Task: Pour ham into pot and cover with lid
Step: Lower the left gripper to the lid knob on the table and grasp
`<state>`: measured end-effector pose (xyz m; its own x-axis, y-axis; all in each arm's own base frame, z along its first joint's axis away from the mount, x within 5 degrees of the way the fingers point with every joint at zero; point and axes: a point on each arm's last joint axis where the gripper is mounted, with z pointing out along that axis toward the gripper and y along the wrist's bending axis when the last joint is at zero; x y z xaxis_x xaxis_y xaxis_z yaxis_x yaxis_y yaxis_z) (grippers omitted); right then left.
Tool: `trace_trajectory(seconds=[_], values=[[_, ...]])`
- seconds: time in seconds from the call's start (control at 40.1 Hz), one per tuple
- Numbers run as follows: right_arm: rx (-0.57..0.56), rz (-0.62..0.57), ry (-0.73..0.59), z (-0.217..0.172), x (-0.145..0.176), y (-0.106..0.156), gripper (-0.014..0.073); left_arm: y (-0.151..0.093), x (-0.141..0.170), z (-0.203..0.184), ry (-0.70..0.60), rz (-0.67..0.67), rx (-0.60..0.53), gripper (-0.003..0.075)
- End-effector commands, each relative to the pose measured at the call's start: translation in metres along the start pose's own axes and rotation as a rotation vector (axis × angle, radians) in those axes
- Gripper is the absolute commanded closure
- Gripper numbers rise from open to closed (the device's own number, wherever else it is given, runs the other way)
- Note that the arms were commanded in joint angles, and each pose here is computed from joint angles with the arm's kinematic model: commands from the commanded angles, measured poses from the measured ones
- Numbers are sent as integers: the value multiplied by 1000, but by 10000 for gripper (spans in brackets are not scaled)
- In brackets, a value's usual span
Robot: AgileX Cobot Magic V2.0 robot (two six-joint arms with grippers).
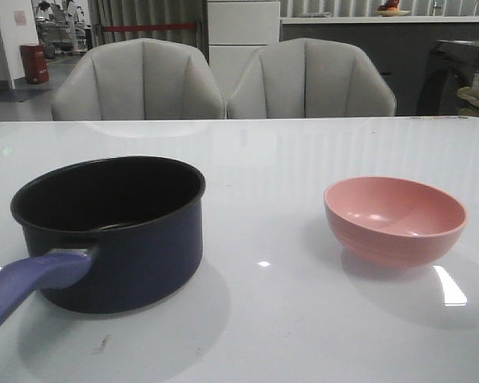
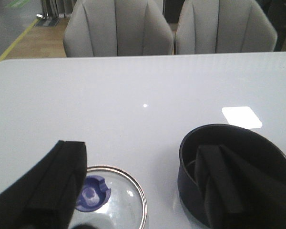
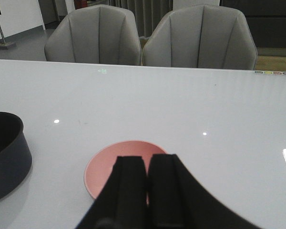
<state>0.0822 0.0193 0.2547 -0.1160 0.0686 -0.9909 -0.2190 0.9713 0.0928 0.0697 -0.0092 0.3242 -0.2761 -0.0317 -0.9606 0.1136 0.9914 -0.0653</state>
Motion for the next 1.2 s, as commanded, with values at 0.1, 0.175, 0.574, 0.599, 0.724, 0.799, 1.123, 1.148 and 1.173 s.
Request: trace_trajectory(seconds=[0.1, 0.175, 0.574, 0.599, 0.724, 0.799, 1.123, 1.148, 1.173], values=[[-7, -16, -97, -1, -16, 1, 434, 0, -7, 29, 171, -53, -20, 46], [-7, -16, -97, -1, -16, 1, 434, 0, -5, 42, 248, -57, -32, 14], [-8, -16, -97, -1, -16, 1, 434, 26, -14, 123, 636, -186, -204, 20], [-8, -16, -97, -1, -16, 1, 434, 29, -14, 129, 671, -192, -213, 20], [-8, -16, -97, -1, -16, 1, 434, 36, -9, 154, 785, -211, -237, 20], [-8, -16, -97, -1, -16, 1, 434, 38, -8, 166, 815, -221, -236, 20], [-8, -16, -97, -1, -16, 1, 434, 51, -7, 213, 963, -281, -254, 20], [-8, -16, -97, -1, -16, 1, 434, 54, -7, 215, 973, -291, -259, 20], [-8, -16, -97, -1, -16, 1, 434, 55, -9, 216, 978, -304, -260, 20]])
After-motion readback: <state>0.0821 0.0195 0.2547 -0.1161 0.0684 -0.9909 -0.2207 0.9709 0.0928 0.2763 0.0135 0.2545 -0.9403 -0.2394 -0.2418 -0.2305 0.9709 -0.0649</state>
